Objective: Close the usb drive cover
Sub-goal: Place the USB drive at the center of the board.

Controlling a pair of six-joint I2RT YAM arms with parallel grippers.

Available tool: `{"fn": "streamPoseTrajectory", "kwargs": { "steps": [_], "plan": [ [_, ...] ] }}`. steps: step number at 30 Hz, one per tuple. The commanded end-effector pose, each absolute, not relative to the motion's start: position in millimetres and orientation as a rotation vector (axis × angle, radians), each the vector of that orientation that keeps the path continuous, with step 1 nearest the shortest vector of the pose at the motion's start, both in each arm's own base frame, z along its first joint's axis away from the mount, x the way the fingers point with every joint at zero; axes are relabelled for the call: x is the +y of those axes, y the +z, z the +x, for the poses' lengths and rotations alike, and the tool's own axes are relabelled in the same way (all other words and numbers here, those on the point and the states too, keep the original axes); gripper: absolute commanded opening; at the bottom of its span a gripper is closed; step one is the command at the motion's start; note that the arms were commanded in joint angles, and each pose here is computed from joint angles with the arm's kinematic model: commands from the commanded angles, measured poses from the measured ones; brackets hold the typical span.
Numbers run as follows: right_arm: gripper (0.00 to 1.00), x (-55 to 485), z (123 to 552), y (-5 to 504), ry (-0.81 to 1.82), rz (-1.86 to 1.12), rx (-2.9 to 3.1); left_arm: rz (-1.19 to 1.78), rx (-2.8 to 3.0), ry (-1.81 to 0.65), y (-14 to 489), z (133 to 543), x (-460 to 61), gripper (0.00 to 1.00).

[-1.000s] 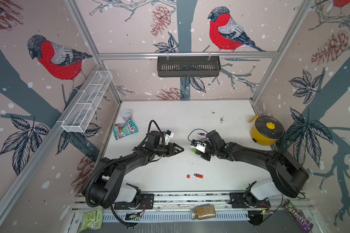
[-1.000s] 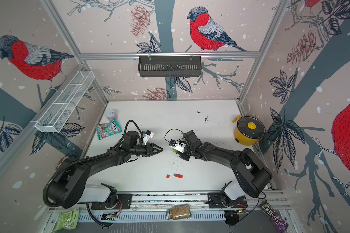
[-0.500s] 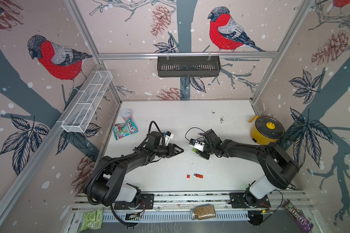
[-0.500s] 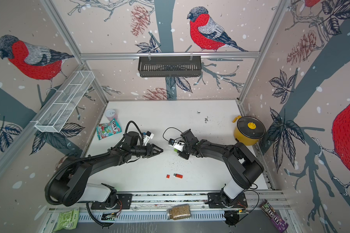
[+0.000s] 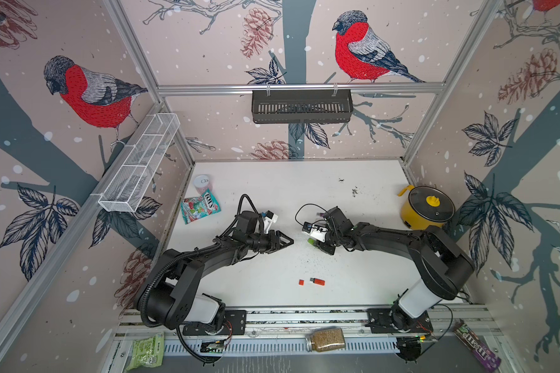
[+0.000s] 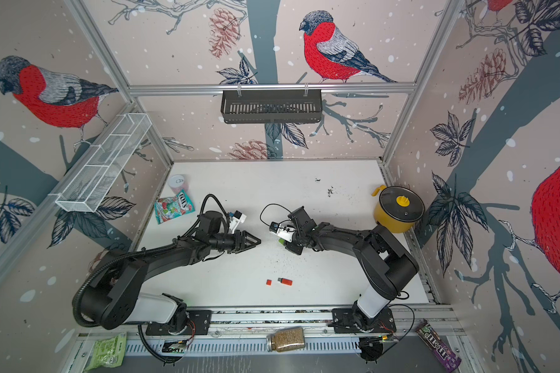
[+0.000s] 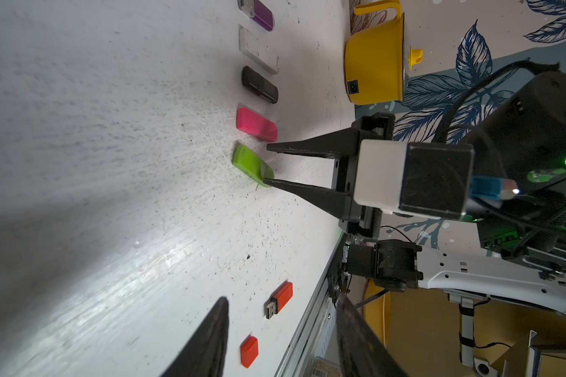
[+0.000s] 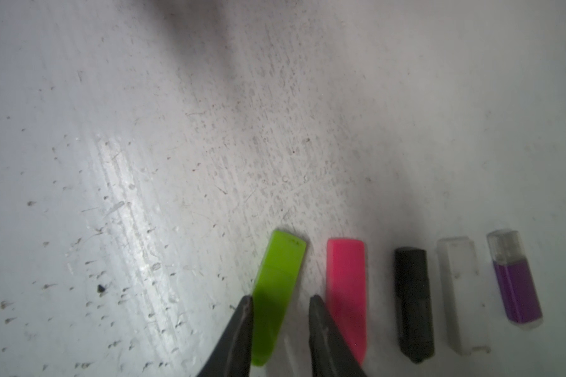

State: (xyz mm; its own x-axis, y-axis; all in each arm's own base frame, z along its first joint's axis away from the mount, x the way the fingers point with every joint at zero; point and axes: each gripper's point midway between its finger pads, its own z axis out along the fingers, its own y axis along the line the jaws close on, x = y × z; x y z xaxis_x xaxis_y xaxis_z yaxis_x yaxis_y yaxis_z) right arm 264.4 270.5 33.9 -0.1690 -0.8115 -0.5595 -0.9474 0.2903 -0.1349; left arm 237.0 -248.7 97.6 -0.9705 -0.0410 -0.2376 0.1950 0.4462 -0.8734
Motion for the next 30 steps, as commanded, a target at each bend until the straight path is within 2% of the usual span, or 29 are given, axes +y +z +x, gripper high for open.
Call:
{"fn": "streamPoseTrajectory", "kwargs": {
  "steps": [1, 11, 30],
  "plan": [
    [0.35, 270.9, 261.9, 37.7, 0.337, -1.580, 2.017, 0.150, 2.444, -1.539, 101.3, 240.1, -249.5, 0.52],
    [0.38, 267.5, 250.6, 27.9, 0.359, -1.623, 2.049, 0.148, 2.441, -1.537, 101.5, 239.7, -249.0, 0.52],
    [0.34, 253.4, 258.7, 21.8, 0.284, -1.623, 2.082, 0.138, 2.446, -1.534, 100.0, 239.0, -248.1, 0.52]
  ]
}}
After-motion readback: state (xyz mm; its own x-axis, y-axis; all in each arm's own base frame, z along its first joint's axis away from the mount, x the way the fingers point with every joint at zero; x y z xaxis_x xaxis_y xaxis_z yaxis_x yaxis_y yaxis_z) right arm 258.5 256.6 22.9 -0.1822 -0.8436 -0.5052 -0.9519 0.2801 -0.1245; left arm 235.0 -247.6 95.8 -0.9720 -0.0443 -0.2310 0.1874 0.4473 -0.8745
